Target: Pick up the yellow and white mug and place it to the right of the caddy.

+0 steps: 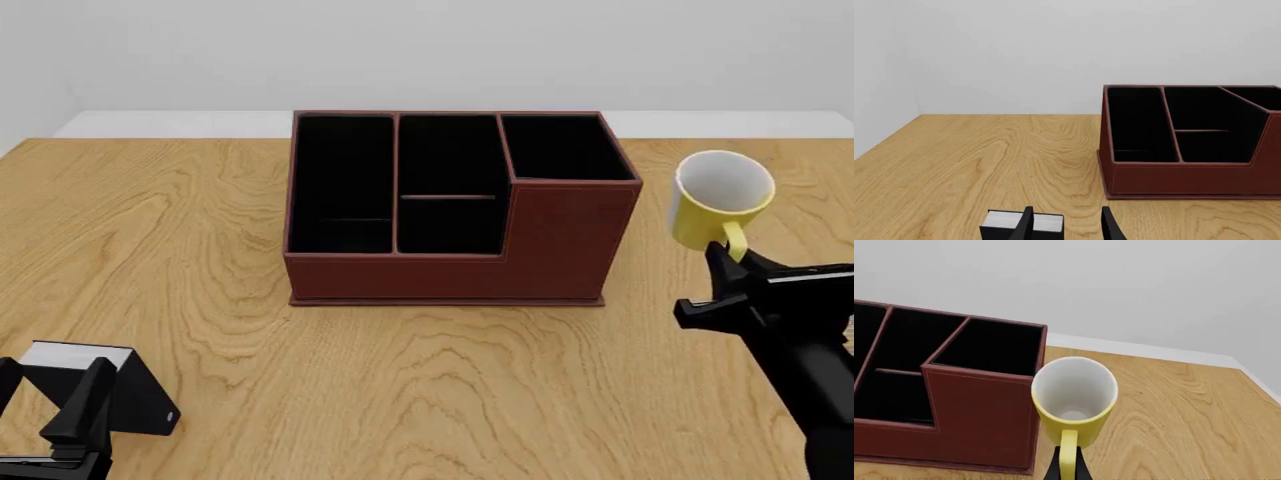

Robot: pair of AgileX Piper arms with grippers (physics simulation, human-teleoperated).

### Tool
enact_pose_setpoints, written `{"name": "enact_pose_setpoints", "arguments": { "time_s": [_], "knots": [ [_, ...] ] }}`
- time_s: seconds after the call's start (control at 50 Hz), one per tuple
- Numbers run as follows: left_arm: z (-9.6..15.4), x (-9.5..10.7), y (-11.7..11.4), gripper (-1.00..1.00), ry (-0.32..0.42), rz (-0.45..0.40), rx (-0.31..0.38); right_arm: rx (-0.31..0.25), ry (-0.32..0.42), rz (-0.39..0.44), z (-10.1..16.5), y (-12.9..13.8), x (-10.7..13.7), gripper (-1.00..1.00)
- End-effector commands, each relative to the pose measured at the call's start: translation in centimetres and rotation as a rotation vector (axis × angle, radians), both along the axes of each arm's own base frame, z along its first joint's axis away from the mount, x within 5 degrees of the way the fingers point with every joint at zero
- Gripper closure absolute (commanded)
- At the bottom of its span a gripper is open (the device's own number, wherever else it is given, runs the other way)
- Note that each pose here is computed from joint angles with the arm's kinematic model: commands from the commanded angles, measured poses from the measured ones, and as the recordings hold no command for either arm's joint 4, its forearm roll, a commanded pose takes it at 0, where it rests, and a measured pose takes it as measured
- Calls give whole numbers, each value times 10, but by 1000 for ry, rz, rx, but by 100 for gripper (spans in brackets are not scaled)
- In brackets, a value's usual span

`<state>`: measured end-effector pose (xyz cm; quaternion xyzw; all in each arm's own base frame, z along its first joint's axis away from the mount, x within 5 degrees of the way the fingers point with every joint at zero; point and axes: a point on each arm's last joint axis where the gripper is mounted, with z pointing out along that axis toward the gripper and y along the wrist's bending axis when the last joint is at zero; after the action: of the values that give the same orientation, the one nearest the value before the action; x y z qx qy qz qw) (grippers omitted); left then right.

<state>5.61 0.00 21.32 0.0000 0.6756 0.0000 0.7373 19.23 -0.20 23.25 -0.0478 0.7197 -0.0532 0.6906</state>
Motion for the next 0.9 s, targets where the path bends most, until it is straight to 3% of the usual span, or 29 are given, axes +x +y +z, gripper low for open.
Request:
{"name": "enact_pose_setpoints", "arguments": {
  "time_s": [0.02, 0.9],
  "knots": [
    [0, 0, 0, -100, 0, 0, 0, 9, 5, -5, -5, -1, 6, 100],
    [0, 0, 0, -100, 0, 0, 0, 20, 68, -30, -43, -7, 29, 100]
  ]
}}
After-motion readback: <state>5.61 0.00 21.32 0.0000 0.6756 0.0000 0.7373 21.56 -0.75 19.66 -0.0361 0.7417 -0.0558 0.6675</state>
